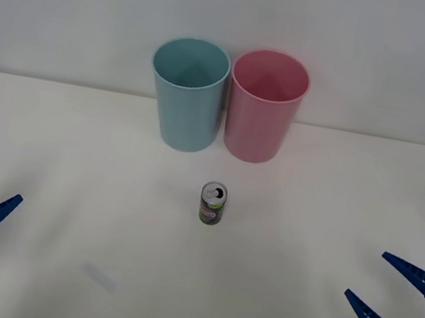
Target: Grasp the object on the table and drop it into the matching bin: aluminum can to the light blue bin, PET bottle to the pink bin.
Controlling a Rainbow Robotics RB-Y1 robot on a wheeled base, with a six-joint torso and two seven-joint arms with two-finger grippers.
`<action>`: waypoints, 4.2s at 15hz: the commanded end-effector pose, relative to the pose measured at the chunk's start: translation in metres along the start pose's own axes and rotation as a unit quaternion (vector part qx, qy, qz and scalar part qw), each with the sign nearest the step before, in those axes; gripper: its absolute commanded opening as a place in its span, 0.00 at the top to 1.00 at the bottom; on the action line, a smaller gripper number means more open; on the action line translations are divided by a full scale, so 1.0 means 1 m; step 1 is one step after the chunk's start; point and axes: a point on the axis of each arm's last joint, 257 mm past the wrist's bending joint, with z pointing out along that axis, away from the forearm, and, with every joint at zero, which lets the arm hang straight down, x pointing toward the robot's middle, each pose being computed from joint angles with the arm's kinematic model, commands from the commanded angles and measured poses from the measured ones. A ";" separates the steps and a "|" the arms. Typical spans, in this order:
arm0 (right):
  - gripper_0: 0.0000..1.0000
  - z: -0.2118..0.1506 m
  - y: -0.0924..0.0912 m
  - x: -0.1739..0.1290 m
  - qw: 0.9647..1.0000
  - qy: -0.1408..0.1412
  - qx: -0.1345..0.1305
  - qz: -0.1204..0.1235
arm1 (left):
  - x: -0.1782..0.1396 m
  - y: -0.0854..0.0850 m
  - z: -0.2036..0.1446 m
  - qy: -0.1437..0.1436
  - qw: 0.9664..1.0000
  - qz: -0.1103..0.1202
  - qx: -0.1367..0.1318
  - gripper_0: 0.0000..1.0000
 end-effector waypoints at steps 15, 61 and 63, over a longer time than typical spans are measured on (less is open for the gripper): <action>0.00 0.085 0.040 0.072 0.999 0.041 -0.026 -0.021 | 0.000 0.000 0.000 0.000 1.000 0.000 0.000 0.00; 0.00 0.302 0.049 0.091 0.998 0.031 0.050 -0.023 | 0.000 0.000 0.000 0.000 1.000 0.000 0.000 0.00; 0.66 0.303 0.050 0.091 0.998 0.031 0.051 -0.020 | 0.000 0.000 0.000 0.000 1.000 0.000 0.000 0.00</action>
